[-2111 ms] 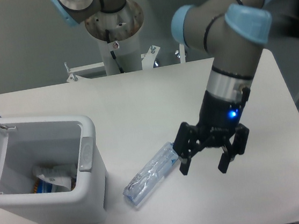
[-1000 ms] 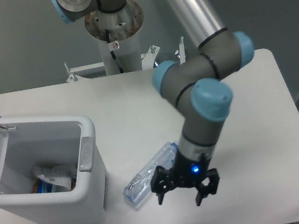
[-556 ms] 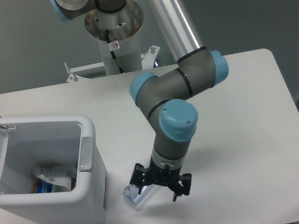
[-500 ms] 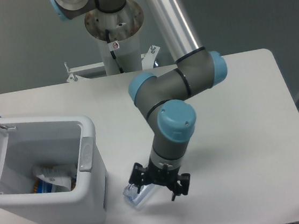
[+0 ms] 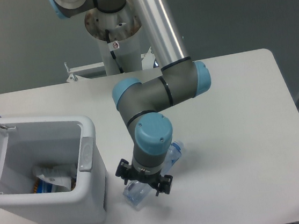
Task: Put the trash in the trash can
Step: 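Lower the gripper and close it on the bottle, then lift the water bottle up from the table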
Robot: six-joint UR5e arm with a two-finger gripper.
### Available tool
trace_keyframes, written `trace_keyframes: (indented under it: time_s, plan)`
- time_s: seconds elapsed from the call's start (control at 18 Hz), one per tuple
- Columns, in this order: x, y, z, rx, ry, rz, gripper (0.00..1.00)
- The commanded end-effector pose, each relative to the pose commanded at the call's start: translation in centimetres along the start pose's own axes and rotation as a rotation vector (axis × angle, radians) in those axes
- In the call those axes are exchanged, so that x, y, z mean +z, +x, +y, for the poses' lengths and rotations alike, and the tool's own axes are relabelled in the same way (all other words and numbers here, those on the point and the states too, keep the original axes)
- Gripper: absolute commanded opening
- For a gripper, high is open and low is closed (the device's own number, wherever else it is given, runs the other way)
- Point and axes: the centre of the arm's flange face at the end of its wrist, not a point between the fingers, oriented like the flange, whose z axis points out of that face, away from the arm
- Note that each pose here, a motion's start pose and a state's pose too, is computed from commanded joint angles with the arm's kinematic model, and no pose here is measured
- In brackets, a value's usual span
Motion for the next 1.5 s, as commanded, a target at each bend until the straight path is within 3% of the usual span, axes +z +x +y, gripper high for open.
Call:
trace_keyframes:
  time_s: [0.67,0.83,1.11,1.28,1.5]
  plan:
    - [3.6,0.3,-1.3,0.020,-0.077,-0.019,0.99]
    - [3.5,0.3,-1.3,0.013,-0.076,-0.022,0.89]
    - [2.4,0.0,-1.9,0.015,-0.057,-0.037,0.52]
    - [2.1,-0.3,-2.0,0.004,-0.054,-0.042,0.36]
    - [1.9,-0.5,-1.9,-0.047,-0.051,-0.045,0.26]
